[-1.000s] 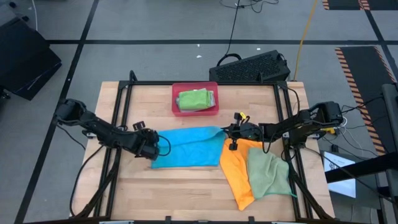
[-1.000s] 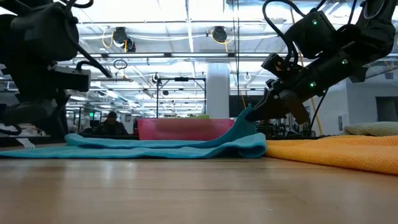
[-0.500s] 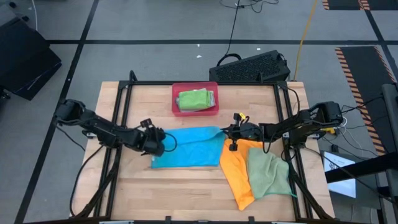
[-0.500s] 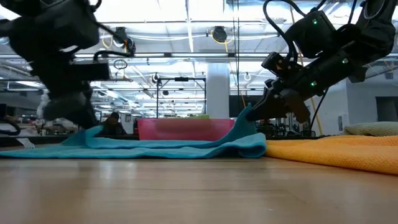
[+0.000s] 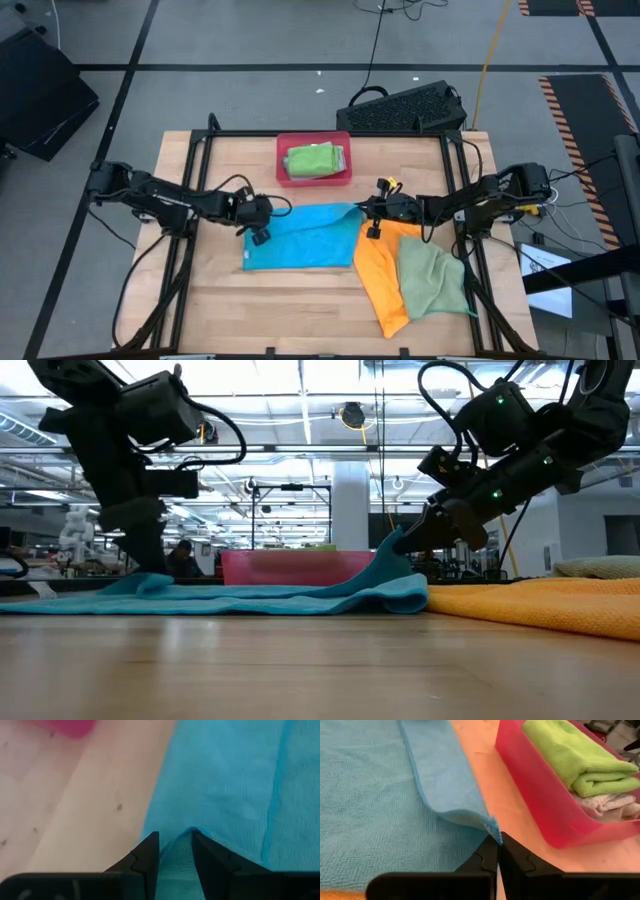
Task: Fold microfiber towels
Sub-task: Fold the blue towel
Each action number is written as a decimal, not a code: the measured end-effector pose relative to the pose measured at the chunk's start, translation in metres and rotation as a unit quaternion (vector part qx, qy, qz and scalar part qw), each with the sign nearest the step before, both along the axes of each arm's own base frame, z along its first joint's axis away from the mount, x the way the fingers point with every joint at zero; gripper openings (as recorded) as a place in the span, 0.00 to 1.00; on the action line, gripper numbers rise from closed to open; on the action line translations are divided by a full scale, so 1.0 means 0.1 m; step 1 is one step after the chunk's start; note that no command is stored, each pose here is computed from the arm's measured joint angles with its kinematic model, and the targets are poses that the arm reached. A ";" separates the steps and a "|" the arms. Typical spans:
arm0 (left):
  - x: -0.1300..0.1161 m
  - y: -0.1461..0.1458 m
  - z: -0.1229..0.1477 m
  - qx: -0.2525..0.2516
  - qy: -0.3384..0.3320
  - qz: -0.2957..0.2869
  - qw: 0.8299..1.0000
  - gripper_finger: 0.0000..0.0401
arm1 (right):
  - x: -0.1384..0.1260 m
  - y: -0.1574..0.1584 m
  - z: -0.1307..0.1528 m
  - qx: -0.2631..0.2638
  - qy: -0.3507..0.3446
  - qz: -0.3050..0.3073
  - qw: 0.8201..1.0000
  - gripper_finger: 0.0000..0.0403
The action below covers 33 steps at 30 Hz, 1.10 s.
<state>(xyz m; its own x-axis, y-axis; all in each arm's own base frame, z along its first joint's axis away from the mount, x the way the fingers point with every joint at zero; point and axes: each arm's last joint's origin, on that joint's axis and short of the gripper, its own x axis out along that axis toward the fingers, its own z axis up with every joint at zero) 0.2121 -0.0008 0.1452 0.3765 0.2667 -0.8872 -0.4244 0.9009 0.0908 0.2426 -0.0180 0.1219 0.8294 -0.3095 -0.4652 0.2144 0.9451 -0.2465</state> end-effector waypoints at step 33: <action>-0.28 -0.94 0.18 0.139 0.057 -0.222 0.963 0.30 | -0.01 -0.05 -0.01 0.020 0.001 0.004 1.000 0.00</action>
